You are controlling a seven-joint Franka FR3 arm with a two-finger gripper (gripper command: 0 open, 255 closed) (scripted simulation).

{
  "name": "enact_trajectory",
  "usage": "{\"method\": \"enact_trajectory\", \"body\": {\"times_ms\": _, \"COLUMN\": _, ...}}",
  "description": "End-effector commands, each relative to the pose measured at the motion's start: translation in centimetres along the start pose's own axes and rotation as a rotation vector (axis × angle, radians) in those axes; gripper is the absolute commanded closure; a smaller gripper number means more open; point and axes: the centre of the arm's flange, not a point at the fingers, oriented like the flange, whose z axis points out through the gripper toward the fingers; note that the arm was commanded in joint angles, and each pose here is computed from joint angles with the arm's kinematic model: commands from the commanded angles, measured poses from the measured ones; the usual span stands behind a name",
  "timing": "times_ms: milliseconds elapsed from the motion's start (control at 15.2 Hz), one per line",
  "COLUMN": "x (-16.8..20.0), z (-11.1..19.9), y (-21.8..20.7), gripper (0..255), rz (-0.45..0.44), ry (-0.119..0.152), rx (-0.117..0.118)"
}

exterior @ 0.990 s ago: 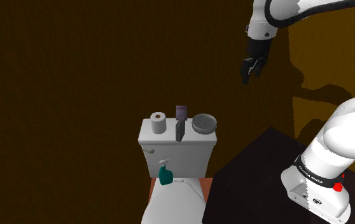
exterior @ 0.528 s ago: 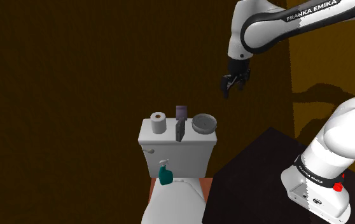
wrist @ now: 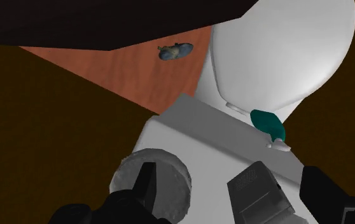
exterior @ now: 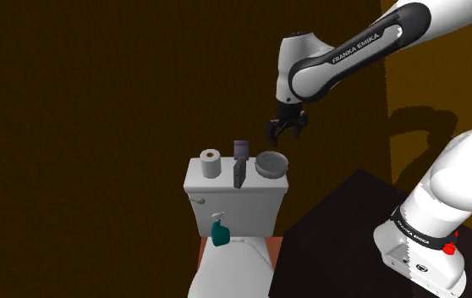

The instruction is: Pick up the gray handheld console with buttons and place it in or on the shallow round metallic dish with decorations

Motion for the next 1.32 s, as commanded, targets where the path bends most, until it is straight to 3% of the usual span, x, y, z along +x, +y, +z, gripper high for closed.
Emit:
{"method": "enact_trajectory", "body": {"times_ms": 0, "x": 1.5, "z": 2.0, "y": -1.5, "gripper": 0, "rz": 0.038, "ry": 0.003, "rx": 0.004}}
{"method": "enact_trajectory", "body": {"times_ms": 1254, "x": 14.9, "z": 18.8, "y": -12.4, "gripper": 0, "rz": 0.363, "ry": 0.023, "rx": 0.023}}
